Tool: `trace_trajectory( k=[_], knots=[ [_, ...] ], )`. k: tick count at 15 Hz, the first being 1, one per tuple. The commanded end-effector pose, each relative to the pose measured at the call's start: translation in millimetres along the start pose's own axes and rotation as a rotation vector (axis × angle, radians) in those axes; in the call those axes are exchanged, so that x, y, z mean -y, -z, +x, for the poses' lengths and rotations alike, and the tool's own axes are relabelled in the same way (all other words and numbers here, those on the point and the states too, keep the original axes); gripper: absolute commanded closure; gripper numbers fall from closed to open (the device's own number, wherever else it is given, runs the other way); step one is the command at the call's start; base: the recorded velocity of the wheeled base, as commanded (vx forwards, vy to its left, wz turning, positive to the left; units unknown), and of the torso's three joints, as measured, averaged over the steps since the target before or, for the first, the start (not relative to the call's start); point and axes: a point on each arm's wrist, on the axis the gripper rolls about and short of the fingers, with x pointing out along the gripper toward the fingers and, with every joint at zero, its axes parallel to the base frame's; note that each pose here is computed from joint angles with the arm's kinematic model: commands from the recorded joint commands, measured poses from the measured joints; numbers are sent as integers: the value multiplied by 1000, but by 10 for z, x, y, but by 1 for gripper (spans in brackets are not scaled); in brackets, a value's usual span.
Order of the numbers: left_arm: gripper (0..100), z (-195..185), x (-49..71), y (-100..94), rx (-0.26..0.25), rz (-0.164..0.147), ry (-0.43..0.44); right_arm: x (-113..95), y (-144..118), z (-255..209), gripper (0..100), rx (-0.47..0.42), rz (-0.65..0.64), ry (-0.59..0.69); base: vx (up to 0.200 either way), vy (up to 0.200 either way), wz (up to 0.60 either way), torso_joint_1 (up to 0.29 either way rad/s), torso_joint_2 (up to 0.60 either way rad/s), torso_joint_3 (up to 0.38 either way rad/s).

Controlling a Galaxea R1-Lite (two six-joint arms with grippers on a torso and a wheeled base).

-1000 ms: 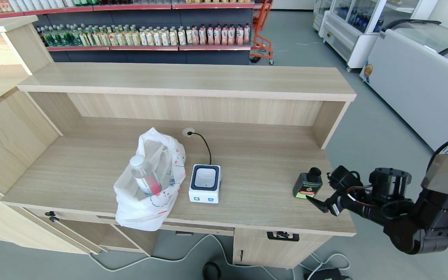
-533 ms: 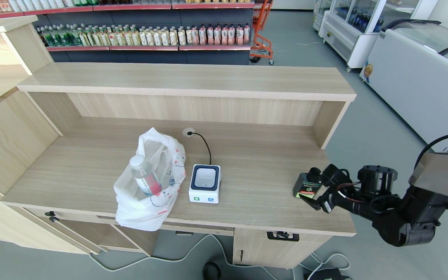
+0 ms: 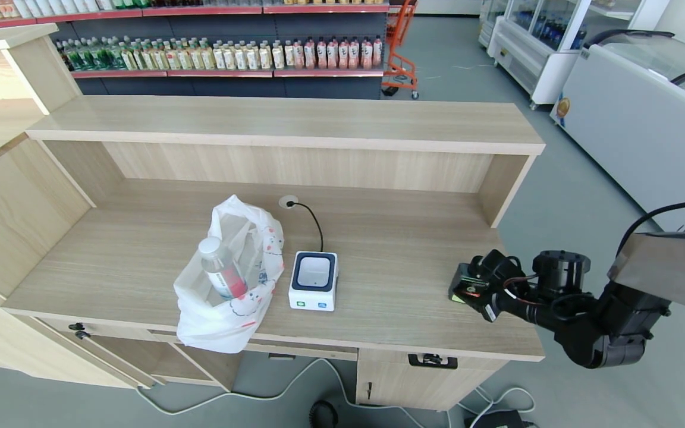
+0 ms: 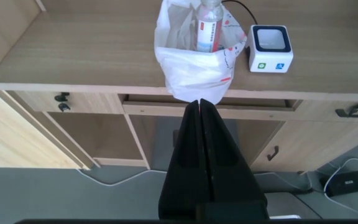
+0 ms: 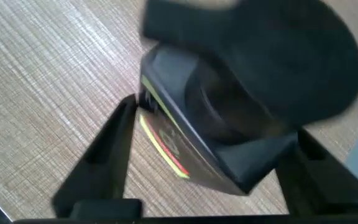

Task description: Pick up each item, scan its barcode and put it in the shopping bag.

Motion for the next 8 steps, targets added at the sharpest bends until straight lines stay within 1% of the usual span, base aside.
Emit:
trace_trajectory(
  k=[1, 4, 6, 8],
  knots=[
    [100, 0, 0, 0, 0, 0, 0, -31, 8, 15, 100, -2, 1, -8, 0, 0, 0, 0, 0, 0],
    [100, 0, 0, 0, 0, 0, 0, -40, -31, 2, 100, 6, -3, -9, 0, 0, 0, 0, 0, 0],
    [100, 0, 0, 0, 0, 0, 0, -57, -73, -96, 100, 6, -3, -8, 0, 0, 0, 0, 0, 0],
    [100, 0, 0, 0, 0, 0, 0, -31, -176, -239, 100, 14, -9, 5, 0, 0, 0, 0, 0, 0]
  ],
)
